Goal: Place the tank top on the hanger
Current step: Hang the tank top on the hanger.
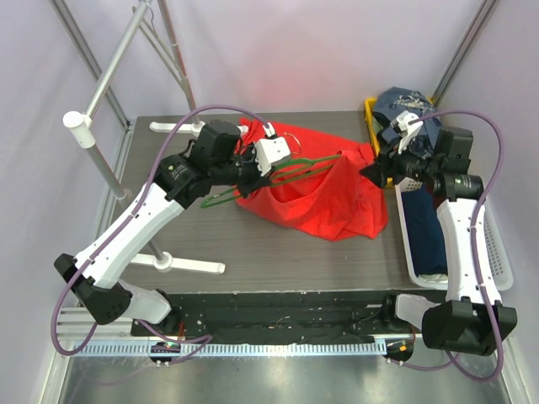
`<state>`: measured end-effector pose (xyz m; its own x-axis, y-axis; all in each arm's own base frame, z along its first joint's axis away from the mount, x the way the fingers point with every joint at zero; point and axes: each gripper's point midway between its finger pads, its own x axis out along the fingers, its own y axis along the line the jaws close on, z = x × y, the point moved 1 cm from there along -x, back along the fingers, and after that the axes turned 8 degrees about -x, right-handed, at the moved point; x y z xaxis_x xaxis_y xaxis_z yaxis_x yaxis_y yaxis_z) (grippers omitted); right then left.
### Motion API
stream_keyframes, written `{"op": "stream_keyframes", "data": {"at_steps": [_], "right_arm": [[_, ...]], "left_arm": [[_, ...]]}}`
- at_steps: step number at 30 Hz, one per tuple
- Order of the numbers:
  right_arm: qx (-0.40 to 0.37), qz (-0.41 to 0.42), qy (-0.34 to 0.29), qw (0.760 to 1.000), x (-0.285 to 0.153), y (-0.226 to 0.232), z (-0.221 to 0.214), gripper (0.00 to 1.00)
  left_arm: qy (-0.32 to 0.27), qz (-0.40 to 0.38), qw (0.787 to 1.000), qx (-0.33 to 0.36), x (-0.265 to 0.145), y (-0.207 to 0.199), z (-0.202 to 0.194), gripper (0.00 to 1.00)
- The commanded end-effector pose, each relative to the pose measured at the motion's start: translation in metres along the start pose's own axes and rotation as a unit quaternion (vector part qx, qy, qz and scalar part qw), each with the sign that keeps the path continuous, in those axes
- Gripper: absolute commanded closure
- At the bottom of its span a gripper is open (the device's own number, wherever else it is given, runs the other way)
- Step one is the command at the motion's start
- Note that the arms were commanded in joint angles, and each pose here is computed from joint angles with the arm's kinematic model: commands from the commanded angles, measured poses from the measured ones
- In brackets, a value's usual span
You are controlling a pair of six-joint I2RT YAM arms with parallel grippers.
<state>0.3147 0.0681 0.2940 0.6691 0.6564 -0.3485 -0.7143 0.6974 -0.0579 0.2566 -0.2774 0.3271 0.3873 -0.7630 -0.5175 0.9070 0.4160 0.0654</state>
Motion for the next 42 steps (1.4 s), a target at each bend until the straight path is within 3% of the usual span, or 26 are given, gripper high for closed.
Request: {"op": "stream_keyframes", "data": {"at_steps": [1,14,18,34,42], "right_arm": [[-0.081,-0.041,-0.023,0.996,-0.024,0.0,0.035,0.35],[-0.078,-0.036,-0.043,0.995,0.013,0.02,0.054,0.38],[-0.07,-0.041,-0.033,0.996,0.022,0.014,0.05,0.46],[-0.08,-0.041,-0.031,0.995,0.025,0.014,0.048,0.99],[-0.088,-0.017,-0.054,0.995,0.021,0.024,0.071,0.99]], "left_arm": [[-0.046,0.003,0.999,0.007,-0.012,0.001,0.028,1.0],[-0.047,-0.009,0.999,0.003,-0.01,-0.003,0.027,1.0],[-0.046,-0.009,0.999,0.003,-0.011,-0.003,0.026,1.0],[-0.039,-0.012,0.999,0.002,-0.005,-0.002,0.023,1.0],[-0.035,-0.023,0.999,-0.002,0.0,-0.005,0.02,1.0]]}}
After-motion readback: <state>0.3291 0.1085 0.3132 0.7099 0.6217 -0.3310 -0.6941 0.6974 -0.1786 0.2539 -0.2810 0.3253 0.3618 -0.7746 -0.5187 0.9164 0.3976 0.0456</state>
